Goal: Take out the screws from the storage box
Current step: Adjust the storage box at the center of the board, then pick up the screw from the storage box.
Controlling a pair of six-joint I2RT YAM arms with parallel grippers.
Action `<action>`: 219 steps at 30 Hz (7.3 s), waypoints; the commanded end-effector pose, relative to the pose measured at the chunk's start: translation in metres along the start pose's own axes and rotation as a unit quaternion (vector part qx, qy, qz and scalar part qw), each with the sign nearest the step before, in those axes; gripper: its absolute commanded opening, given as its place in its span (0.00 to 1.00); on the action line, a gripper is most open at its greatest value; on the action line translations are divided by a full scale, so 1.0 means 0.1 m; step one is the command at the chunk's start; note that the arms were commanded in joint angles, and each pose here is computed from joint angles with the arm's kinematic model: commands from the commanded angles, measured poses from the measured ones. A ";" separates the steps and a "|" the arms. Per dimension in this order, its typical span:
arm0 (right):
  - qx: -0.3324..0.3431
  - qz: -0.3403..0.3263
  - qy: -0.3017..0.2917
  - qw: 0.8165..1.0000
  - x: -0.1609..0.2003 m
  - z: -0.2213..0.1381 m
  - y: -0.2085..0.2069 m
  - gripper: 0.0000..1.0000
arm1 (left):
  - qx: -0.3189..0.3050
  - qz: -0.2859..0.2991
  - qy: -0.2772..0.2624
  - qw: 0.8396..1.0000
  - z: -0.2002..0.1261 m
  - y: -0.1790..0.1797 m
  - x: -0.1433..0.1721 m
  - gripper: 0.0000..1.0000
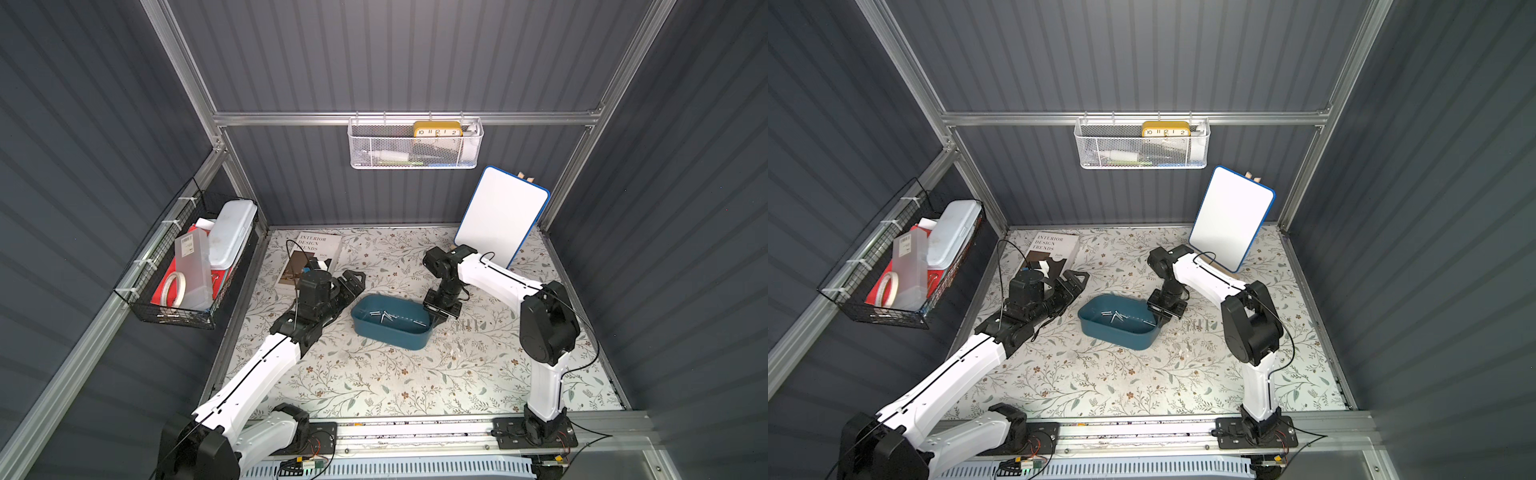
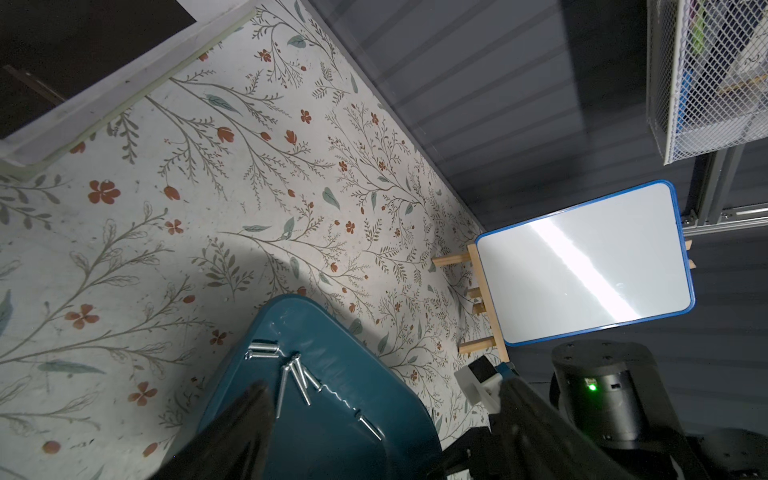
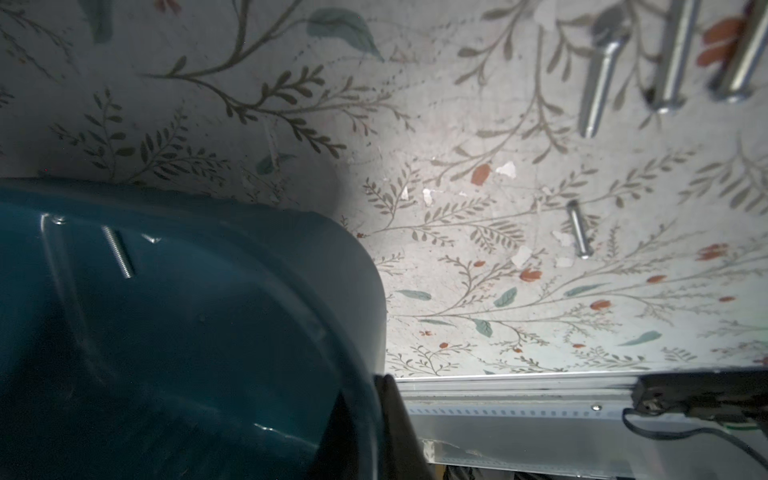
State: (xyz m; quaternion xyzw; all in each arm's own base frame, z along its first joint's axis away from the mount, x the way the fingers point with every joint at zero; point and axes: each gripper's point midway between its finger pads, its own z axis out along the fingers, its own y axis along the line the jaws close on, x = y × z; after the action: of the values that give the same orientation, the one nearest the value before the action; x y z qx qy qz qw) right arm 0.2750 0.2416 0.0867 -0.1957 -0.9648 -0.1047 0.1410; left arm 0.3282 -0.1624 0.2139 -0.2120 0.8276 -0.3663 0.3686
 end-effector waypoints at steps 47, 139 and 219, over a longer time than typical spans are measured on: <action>0.071 -0.235 -0.148 0.958 -0.77 0.20 0.11 0.18 | -0.031 -0.031 0.027 0.999 0.25 0.57 0.39 0.90; 0.158 -0.450 -0.208 0.854 -0.13 0.88 1.01 0.06 | 0.021 -0.126 -0.012 0.992 -0.21 0.50 0.36 0.91; 0.221 -0.499 -0.187 0.817 -0.34 0.85 0.66 0.08 | -0.021 -0.095 -0.028 0.995 -0.02 0.60 0.27 0.92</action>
State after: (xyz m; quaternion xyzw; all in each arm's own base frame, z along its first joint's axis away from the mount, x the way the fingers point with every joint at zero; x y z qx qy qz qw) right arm 0.3229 0.3418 0.0199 0.3532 -0.9268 0.0529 -0.1165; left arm 0.2980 -0.1388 0.1458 -0.3203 0.8030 -0.3772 0.3322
